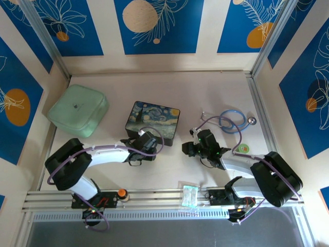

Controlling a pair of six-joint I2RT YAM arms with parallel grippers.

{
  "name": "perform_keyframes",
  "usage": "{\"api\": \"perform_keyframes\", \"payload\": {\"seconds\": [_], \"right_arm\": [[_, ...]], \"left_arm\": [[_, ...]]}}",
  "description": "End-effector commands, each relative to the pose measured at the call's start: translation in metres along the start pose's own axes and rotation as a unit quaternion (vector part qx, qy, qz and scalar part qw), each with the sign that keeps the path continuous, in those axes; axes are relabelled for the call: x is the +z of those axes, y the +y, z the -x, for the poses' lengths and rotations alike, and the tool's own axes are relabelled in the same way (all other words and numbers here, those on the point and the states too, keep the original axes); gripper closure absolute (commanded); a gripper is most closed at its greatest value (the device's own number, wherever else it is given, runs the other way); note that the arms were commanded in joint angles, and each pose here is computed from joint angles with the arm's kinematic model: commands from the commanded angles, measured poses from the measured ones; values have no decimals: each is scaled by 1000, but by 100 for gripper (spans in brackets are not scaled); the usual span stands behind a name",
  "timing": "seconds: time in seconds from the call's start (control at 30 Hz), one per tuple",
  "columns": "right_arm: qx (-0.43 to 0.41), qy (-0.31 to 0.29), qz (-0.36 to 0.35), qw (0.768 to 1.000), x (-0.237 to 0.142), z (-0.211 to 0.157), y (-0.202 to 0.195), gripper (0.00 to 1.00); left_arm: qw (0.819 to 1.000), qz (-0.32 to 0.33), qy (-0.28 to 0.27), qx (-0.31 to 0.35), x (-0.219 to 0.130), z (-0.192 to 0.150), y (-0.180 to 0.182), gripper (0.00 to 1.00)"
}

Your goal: Unlock the padlock with the key

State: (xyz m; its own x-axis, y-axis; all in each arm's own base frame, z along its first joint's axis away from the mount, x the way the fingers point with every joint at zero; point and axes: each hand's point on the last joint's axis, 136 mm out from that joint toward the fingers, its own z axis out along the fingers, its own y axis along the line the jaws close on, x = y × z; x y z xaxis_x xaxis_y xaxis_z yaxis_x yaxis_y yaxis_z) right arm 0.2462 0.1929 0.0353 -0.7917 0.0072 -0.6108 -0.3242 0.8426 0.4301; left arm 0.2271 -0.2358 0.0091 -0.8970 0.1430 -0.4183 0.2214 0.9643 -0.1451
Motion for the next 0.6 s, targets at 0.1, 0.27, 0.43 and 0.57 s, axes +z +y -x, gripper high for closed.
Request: {"api": "perform_keyframes", "payload": {"seconds": [0.1, 0.27, 0.43, 0.57], "right_arm": [[6, -8, 5, 1000, 0, 3, 3, 72], [4, -4, 6, 1000, 2, 0, 5, 73], [0, 2, 7, 1000, 6, -1, 8, 73], [-2, 0, 5, 1000, 8, 2, 12, 73]], "left_arm": [[994, -105, -30, 14, 15, 13, -40, 67], [996, -80, -40, 22, 9, 17, -30, 69], [999, 20, -19, 29, 0, 16, -1, 70], [990, 136, 13, 36, -12, 13, 32, 71]]}}
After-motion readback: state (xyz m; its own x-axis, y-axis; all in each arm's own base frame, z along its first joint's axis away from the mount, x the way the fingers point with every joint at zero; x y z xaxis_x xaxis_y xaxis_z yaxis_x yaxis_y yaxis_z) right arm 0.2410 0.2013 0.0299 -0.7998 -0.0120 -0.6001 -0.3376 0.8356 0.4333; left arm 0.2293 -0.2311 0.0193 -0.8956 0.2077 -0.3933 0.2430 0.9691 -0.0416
